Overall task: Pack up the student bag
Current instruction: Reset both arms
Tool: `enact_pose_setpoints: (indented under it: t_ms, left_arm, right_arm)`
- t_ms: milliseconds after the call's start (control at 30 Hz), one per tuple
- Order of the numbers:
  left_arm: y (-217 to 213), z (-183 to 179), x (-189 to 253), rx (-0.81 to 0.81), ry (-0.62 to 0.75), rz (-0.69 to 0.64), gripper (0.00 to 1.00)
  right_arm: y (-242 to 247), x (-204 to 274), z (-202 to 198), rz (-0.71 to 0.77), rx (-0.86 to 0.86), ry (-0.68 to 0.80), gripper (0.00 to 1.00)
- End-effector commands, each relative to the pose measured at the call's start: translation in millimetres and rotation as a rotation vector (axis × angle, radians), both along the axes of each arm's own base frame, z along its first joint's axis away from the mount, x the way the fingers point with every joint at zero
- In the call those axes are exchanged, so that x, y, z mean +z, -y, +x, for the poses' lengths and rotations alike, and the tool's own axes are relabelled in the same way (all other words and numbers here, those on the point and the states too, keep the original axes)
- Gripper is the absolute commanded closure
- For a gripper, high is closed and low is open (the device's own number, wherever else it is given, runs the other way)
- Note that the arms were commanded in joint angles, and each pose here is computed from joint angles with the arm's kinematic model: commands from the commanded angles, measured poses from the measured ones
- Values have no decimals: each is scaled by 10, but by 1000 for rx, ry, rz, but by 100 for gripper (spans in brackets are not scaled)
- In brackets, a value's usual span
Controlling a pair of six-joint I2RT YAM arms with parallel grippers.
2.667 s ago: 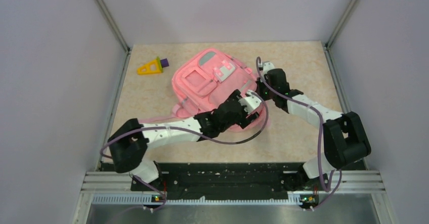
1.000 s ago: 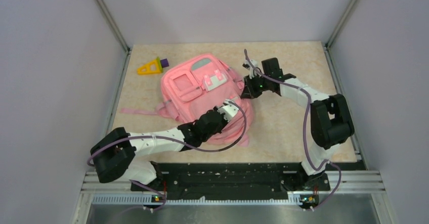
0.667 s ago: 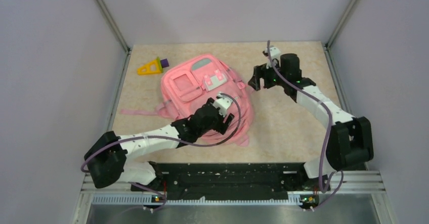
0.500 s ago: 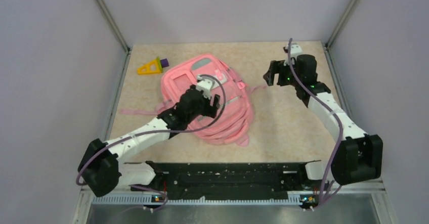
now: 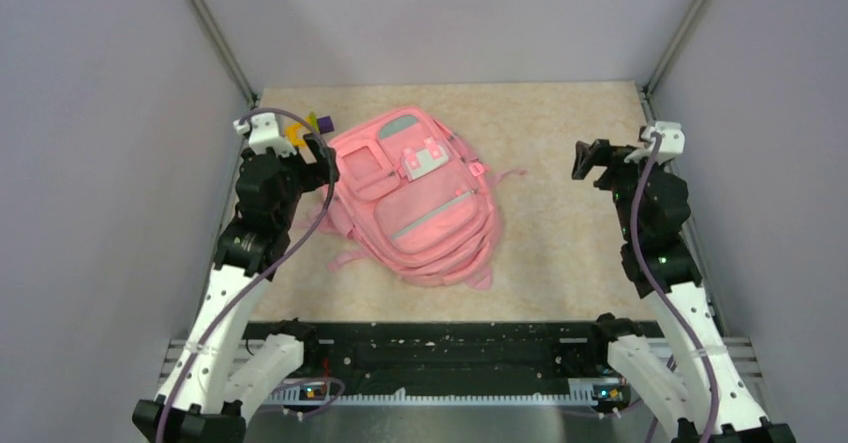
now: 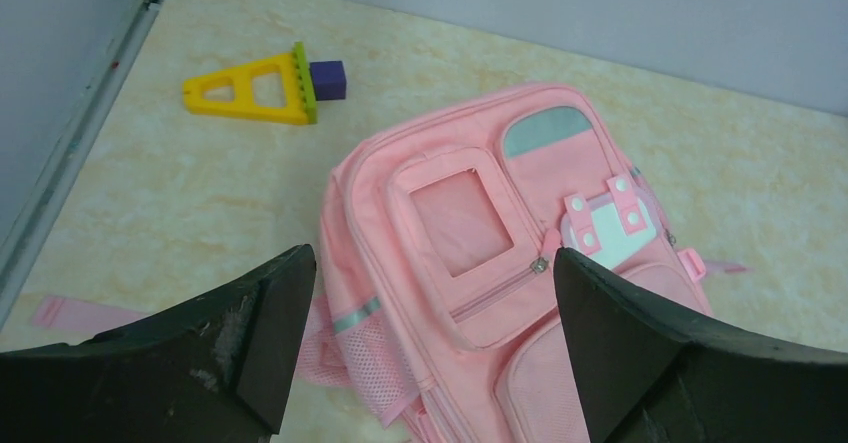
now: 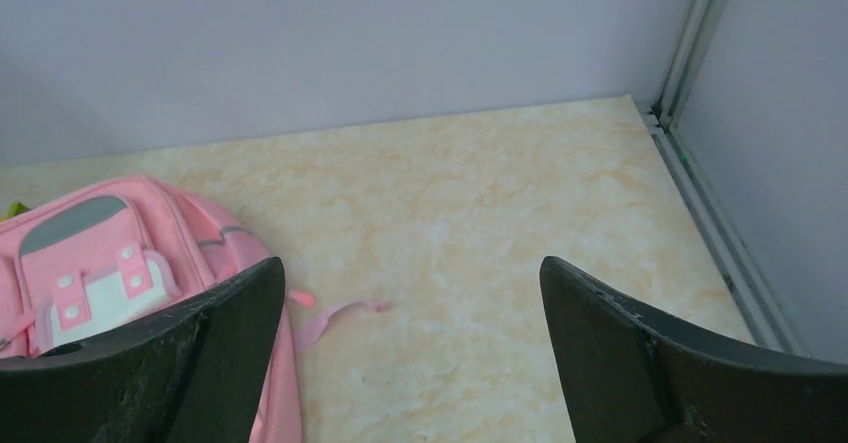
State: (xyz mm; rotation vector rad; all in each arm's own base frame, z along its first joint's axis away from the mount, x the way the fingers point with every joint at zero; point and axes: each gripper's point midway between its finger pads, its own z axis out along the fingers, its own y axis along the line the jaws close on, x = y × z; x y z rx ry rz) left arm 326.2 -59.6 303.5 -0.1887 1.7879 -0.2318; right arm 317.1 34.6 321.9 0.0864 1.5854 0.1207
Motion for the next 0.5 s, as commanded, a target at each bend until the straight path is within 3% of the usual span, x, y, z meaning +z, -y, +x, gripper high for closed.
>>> enact_pose_setpoints:
  t_ms: [0,467]
  left_arm:
    - [-258,-177,-282,105,-39,14,7]
    - [-308,-270,-371,121,-45,11,7]
  right_arm:
    - [153,-103,-59,7,-85,66,5]
    - [173,-164,-29,12,-100,52,4]
